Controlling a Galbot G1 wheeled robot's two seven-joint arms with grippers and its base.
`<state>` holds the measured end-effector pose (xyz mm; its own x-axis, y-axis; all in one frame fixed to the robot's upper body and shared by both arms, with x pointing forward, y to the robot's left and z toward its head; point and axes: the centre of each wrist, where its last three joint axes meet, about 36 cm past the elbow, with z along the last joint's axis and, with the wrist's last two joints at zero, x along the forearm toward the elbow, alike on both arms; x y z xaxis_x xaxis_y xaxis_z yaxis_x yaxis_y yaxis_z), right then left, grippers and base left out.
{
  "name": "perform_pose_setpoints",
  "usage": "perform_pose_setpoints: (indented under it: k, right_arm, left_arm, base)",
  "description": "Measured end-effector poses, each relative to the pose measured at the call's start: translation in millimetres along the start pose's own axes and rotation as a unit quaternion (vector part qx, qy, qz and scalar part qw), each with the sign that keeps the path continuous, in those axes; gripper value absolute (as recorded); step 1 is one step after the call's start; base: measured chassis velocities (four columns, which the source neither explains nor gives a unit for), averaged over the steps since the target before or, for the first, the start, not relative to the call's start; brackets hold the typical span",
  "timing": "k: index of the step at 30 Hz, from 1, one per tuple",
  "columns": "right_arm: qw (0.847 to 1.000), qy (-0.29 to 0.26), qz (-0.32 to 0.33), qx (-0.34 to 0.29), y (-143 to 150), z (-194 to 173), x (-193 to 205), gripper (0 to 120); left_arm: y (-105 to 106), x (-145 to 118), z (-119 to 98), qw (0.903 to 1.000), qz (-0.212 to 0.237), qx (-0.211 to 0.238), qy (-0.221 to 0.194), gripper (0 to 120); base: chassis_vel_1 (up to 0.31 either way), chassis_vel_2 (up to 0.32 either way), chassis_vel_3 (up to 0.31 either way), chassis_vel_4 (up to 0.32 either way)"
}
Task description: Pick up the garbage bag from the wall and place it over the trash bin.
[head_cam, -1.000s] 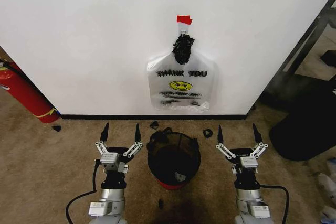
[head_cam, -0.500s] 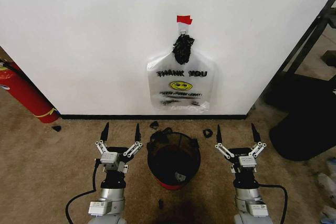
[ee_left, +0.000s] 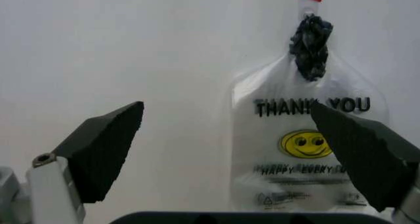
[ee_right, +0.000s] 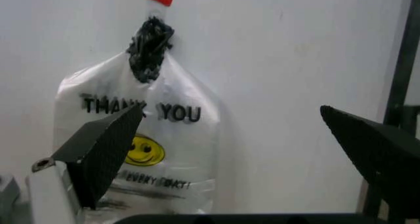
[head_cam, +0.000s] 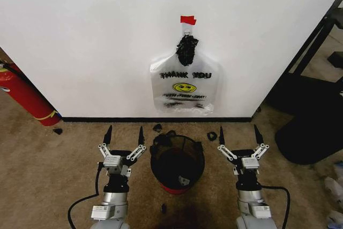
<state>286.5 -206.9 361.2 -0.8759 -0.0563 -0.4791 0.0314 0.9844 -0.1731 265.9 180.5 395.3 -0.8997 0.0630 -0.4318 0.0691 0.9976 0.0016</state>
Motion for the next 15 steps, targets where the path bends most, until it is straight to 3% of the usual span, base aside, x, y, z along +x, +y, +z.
perform_pose_setpoints:
  k: [3,5,15]
  right_arm:
    - [1.0,0.013,-0.002,-0.025,5,-2,-7,100]
    - [0.995,0.06,-0.003,-0.079,15,-8,-24,100]
    - [0.984,0.13,-0.034,-0.119,18,-16,-57,100]
  left_arm:
    - [0,0,-1,1.0,0.001,0.0,0.0,100]
    - [-1,0,-1,1.0,0.002,-0.001,0.0,100]
    - [1,2,-2,1.0,0.004,-0.004,0.0,100]
  base:
    - [0.0,0.0,0.0,0.0]
    - [0.0,0.0,0.0,0.0]
    - [0.0,0.0,0.0,0.0]
